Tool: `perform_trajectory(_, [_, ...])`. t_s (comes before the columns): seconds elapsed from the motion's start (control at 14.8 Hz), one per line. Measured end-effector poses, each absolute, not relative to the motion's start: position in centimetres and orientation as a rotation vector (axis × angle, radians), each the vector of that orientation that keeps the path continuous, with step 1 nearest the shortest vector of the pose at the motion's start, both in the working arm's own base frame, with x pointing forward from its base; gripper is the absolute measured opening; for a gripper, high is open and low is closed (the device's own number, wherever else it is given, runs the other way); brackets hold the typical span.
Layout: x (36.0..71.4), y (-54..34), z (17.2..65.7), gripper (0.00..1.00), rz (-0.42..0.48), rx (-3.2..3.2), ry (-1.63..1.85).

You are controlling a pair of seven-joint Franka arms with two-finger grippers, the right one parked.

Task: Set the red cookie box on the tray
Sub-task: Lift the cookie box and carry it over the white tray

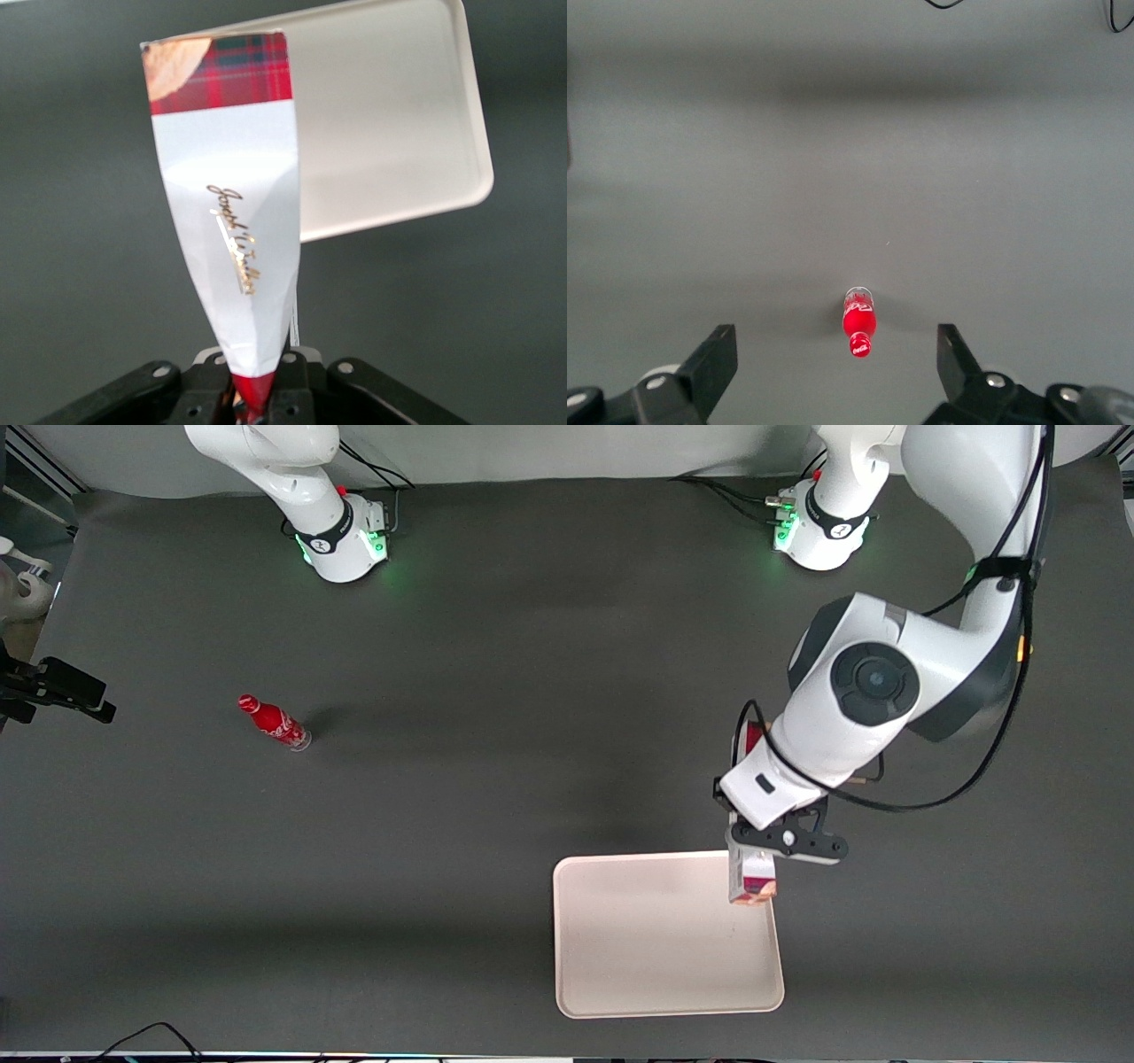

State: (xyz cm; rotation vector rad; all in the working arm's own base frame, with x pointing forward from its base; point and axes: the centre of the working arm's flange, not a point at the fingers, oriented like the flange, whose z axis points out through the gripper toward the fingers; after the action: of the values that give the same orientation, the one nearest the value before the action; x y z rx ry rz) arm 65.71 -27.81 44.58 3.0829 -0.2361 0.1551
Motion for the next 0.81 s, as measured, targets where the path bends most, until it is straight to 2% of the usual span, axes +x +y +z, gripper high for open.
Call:
perform_trajectory(0.13, [68.0,-27.6,43.2,0.11,0.201,3.085,-0.206])
perform_trajectory(0.34, [70.9,-27.2,39.9,0.11,0.32,3.075,-0.205])
perform_trajectory(0.81, [74.1,-24.7,28.9,0.11,0.393,3.08,-0.177])
